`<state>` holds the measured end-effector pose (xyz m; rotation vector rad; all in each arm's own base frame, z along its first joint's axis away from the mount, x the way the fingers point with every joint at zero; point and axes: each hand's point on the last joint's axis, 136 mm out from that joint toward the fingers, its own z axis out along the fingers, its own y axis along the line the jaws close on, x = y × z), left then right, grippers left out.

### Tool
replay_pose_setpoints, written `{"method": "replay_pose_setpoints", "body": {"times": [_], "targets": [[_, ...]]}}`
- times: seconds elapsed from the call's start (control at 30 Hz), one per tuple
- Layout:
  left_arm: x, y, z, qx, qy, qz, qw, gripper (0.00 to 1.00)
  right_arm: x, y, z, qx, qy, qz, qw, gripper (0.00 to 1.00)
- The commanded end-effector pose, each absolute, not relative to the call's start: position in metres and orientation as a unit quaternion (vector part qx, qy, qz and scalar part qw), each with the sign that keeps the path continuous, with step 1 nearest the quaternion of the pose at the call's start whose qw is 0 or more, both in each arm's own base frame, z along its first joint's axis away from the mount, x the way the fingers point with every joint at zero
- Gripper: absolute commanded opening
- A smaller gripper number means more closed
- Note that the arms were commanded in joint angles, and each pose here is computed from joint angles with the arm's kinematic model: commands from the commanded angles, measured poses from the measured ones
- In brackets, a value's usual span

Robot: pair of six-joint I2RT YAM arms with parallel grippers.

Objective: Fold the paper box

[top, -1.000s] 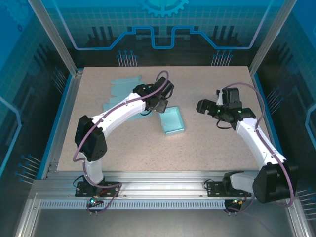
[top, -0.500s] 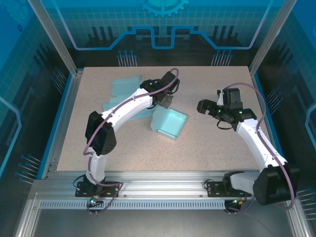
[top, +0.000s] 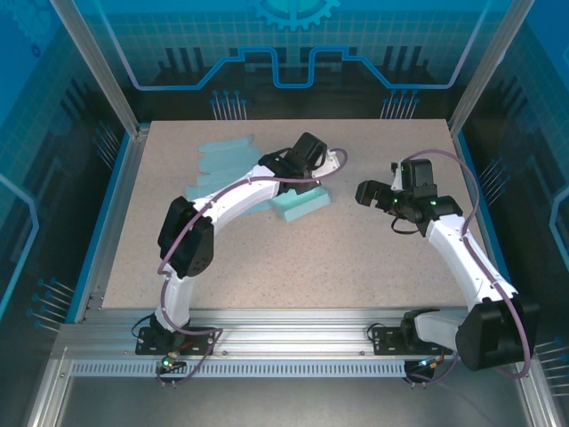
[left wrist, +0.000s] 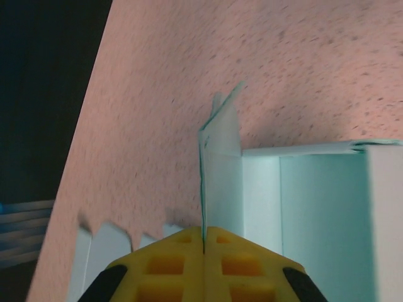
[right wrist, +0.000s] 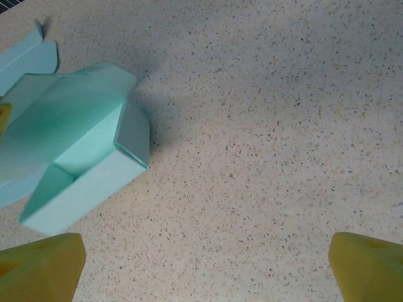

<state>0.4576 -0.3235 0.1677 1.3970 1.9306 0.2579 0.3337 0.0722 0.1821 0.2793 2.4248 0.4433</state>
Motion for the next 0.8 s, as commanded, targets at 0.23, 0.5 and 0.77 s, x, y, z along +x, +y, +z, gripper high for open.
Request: {"method": "replay_pose_setpoints", "body": {"times": [0.23, 0.5, 0.77], "targets": [[0.454, -0.389, 0.186, 0.663, 0.609, 0.041, 0.433, 0.07, 0.334, 0.066, 0.18, 0.099, 0.924, 0.158, 0.333, 1.0], [0.431, -0.391, 0.19, 0.678, 0.616, -0.003, 0.401, 0.1, 0.335, 0.067, 0.176, 0.08, 0.922, 0.155, 0.346, 1.0], [0.396, -0.38, 0.188, 0.703, 0.622, -0.039, 0.342, 0.1, 0.331, 0.064, 0.172, 0.065, 0.925, 0.14, 0.346, 0.94]]}}
